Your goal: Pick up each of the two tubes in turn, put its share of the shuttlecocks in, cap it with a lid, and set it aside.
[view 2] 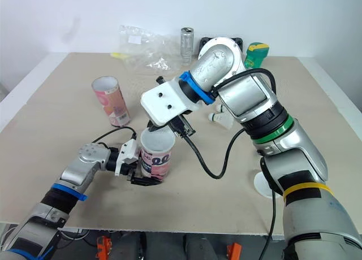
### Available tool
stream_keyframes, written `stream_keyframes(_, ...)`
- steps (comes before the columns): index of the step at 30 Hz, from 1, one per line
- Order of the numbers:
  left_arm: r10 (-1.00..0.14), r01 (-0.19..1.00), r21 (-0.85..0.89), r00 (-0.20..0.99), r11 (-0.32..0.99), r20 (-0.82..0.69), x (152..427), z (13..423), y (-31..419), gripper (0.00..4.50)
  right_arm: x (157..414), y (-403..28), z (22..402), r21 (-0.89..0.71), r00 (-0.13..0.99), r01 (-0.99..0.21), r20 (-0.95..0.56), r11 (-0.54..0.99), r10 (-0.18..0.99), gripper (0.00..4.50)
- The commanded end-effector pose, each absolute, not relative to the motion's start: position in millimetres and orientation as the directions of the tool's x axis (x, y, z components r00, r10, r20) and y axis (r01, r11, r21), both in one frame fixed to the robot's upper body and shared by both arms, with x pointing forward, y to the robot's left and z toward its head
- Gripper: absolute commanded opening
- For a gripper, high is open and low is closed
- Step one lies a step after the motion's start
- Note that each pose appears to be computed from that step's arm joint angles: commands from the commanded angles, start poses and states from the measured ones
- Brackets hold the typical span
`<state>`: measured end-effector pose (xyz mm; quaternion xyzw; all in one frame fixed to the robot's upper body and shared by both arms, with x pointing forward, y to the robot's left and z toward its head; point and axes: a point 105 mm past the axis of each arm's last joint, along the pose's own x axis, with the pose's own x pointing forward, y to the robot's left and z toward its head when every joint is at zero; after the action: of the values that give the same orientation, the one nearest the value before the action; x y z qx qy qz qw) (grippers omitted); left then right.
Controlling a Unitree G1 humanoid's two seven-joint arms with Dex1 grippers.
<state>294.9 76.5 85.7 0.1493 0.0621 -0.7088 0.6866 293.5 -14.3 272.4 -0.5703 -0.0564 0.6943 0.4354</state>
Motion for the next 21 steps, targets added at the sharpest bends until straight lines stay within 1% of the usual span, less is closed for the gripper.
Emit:
stream_keyframes(1,-0.925,0.999,0.031,-0.017,-0.031,-0.379,290,61,89,3.77,290,-20,289,-0.588,0.035,-0.526,-0.737,-0.615,0.675,0.02)
stream_keyframes(7,-0.926,0.999,0.032,-0.020,-0.035,-0.378,291,61,88,3.77,287,-22,289,-0.583,0.027,-0.528,-0.738,-0.617,0.674,0.02)
stream_keyframes(16,-0.926,0.999,0.030,-0.014,-0.027,-0.377,292,62,89,3.77,278,-31,253,-0.501,-0.004,-0.516,-0.810,-0.695,0.586,0.02)
stream_keyframes(21,-0.929,0.999,0.027,-0.009,-0.020,-0.370,291,63,90,3.77,280,-26,246,-0.490,-0.017,-0.522,-0.812,-0.698,0.583,0.02)
